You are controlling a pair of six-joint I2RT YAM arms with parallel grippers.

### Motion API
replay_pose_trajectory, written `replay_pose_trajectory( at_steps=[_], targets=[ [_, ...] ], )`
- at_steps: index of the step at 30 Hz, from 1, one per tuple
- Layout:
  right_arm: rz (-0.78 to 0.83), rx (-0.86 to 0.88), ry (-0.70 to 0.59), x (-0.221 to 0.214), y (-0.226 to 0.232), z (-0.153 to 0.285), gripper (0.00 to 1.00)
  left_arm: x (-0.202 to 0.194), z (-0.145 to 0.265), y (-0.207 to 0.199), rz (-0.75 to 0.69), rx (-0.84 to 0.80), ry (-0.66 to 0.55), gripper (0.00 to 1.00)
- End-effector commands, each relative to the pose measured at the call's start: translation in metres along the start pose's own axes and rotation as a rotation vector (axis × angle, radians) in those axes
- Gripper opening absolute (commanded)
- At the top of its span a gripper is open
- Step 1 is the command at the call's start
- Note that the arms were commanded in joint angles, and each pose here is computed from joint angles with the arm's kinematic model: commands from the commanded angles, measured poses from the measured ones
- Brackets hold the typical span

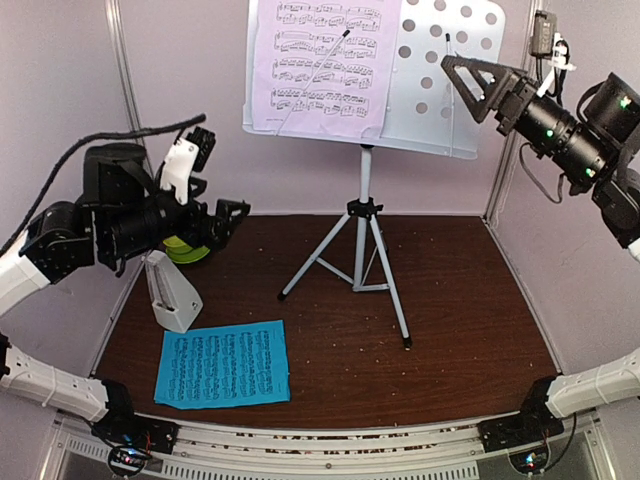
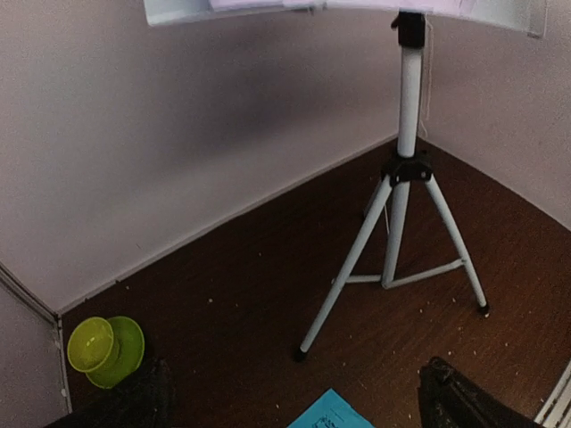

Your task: Set up the instrument practice props

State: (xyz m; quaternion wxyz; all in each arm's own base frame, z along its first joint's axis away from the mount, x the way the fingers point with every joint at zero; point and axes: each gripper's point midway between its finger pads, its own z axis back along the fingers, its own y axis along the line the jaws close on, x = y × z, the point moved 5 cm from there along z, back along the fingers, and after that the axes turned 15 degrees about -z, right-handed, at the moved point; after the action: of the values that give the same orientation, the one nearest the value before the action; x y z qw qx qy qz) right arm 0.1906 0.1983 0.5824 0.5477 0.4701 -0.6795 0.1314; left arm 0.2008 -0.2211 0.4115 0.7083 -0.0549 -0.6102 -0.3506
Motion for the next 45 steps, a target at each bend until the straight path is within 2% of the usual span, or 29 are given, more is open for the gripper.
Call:
replay_pose_trajectory(
  at_steps=[1,6,10,13,20,28,32,36,41,45],
  targets=[
    [-0.186,-0.115,0.147,-0.053,-0.022,0.017,0.96,-0.06,-0.007,-0.027,0.09,-0.07,0.192,0.98],
    [-0.301,-0.179,0.277,-0.104,-0.036,0.037,0.95,-0.13,-0.015,-0.056,0.108,-0.134,0.369,0.98],
    [-0.332,-0.178,0.464,-0.152,-0.036,0.042,0.95,-0.188,-0.02,-0.079,0.169,-0.167,0.532,0.98],
    [-0.355,-0.173,0.559,-0.183,-0.035,0.047,0.96,-0.23,-0.02,-0.099,0.215,-0.212,0.654,0.98],
    [-0.387,-0.195,0.669,-0.235,-0.041,0.059,0.96,-0.29,-0.019,-0.126,0.287,-0.303,0.821,0.98],
    [-0.358,-0.223,0.683,-0.237,-0.044,0.064,0.96,-0.304,-0.045,-0.143,0.274,-0.36,0.911,0.98],
    [-0.292,-0.26,0.677,-0.23,-0.049,0.068,0.97,-0.304,-0.068,-0.165,0.223,-0.494,0.899,0.98],
    [-0.22,-0.294,0.677,-0.221,-0.053,0.075,0.99,-0.282,-0.095,-0.194,0.121,-0.653,0.838,0.98],
    [-0.185,-0.313,0.682,-0.218,-0.056,0.084,1.0,-0.24,-0.121,-0.25,-0.083,-0.892,0.728,0.98],
    [-0.191,-0.322,0.682,-0.219,-0.058,0.089,1.0,-0.217,-0.141,-0.284,-0.154,-1.008,0.657,0.98]
  ],
)
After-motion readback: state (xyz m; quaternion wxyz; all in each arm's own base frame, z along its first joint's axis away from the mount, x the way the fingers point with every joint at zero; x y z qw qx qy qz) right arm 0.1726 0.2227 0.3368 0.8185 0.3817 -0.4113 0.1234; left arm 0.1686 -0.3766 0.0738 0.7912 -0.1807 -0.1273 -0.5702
